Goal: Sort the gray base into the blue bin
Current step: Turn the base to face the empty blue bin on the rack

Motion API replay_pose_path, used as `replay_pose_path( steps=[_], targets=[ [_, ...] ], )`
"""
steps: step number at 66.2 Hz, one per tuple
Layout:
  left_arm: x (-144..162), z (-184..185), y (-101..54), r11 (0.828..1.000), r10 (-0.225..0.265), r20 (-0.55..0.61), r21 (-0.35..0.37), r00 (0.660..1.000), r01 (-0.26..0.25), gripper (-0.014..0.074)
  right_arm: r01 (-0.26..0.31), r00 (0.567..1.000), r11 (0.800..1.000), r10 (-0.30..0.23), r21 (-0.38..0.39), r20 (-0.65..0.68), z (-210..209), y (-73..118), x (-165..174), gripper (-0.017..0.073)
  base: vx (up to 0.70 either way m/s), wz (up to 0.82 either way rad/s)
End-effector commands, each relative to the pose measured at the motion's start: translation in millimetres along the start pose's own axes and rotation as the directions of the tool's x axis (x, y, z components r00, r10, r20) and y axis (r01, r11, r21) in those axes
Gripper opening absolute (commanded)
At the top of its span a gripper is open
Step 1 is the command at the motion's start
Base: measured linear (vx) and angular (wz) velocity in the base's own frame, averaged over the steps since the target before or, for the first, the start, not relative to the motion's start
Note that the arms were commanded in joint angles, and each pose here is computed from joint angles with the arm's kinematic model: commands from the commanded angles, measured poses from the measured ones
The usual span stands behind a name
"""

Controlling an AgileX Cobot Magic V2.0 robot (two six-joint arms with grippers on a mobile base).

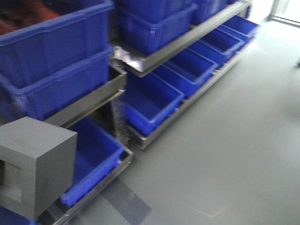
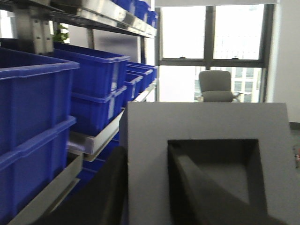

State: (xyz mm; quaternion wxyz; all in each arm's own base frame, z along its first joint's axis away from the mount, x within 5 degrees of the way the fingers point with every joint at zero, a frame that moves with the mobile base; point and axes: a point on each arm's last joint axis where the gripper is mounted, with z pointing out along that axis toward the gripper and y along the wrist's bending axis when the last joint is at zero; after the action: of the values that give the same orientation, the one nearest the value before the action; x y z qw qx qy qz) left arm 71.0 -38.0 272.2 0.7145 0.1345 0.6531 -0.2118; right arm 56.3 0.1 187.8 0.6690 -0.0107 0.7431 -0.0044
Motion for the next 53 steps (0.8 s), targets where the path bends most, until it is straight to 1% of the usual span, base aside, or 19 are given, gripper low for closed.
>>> replay_pose_path(
  steps=[1,53],
  targets=[
    [-19.5,0.1,-2.0,1.000,-0.013,0.133,0.017,0.991,0.011,-0.0006,0.011,0.997,1.000,-0.011,0.003,0.071,-0.1,0.0,-2.5,-0.0009,0.19,0.82],
    [-19.5,0.1,-2.0,1.000,-0.013,0.133,0.017,0.991,0.011,-0.0006,0.011,0.997,1.000,-0.011,0.003,0.071,-0.1,0.0,-2.5,-0.0009,0.16,0.78]
  ],
)
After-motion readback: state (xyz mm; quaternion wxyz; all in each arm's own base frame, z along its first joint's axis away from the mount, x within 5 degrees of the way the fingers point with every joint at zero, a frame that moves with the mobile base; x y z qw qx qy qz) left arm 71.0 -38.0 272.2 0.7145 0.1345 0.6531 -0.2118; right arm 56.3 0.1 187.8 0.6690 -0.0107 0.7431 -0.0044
